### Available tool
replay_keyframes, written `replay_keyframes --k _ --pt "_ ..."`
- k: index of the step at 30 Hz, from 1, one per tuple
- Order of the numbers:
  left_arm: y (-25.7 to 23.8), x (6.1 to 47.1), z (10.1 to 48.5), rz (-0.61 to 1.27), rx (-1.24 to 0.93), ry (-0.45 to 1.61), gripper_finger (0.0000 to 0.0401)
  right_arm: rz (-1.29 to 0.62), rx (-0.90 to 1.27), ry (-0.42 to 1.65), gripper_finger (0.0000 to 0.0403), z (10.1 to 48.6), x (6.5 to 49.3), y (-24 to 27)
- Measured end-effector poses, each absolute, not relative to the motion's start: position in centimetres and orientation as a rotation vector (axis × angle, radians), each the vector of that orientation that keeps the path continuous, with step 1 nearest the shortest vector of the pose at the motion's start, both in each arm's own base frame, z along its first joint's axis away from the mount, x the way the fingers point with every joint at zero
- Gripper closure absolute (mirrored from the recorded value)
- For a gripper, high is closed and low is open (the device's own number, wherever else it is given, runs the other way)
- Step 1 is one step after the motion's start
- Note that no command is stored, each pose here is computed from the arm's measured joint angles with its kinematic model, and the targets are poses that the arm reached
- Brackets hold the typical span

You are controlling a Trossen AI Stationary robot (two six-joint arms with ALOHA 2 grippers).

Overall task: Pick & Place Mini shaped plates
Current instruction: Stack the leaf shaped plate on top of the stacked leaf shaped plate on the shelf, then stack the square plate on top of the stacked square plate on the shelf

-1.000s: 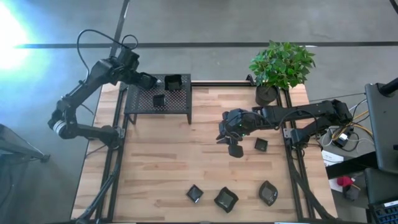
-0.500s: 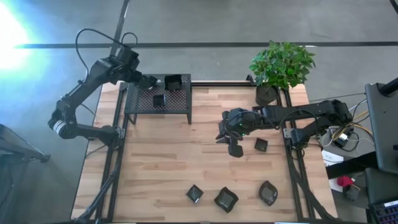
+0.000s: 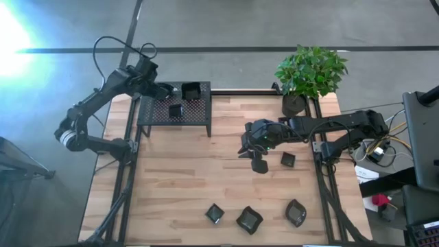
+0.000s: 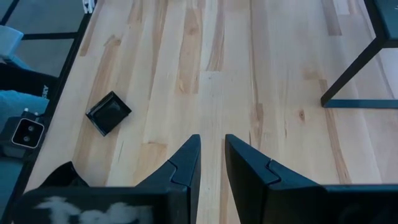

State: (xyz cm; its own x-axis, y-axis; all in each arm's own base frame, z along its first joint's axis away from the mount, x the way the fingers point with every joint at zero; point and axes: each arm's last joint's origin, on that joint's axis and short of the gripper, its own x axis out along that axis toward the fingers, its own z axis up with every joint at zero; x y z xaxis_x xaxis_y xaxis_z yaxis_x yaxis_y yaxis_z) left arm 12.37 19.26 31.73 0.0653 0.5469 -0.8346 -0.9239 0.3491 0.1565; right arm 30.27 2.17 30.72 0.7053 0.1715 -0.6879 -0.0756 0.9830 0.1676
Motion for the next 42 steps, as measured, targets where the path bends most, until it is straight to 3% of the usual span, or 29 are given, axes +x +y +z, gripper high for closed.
replay_keyframes --k 12,17,25,34,42 --pt "19.4 12.6 32.6 1.147 -0.445 0.917 0.0318 0.136 0.134 0.777 0.0335 30.7 30.3 2.2" --pt "19.5 13.3 31.2 1.019 -0.482 0.874 0.0318 0.139 0.126 0.776 0.0335 30.7 30.3 2.2" --pt "19.7 13.3 30.0 1.030 -0.475 0.877 0.0318 0.139 0.126 0.776 0.0335 30.7 30.3 2.2" --pt "20.0 12.9 30.3 1.210 -0.382 0.915 0.0318 0.139 0.126 0.775 0.0335 30.7 30.3 2.2" --pt "19.3 13.0 33.4 1.161 -0.360 0.847 0.0318 0.140 0.124 0.773 0.0335 30.9 30.1 2.2"
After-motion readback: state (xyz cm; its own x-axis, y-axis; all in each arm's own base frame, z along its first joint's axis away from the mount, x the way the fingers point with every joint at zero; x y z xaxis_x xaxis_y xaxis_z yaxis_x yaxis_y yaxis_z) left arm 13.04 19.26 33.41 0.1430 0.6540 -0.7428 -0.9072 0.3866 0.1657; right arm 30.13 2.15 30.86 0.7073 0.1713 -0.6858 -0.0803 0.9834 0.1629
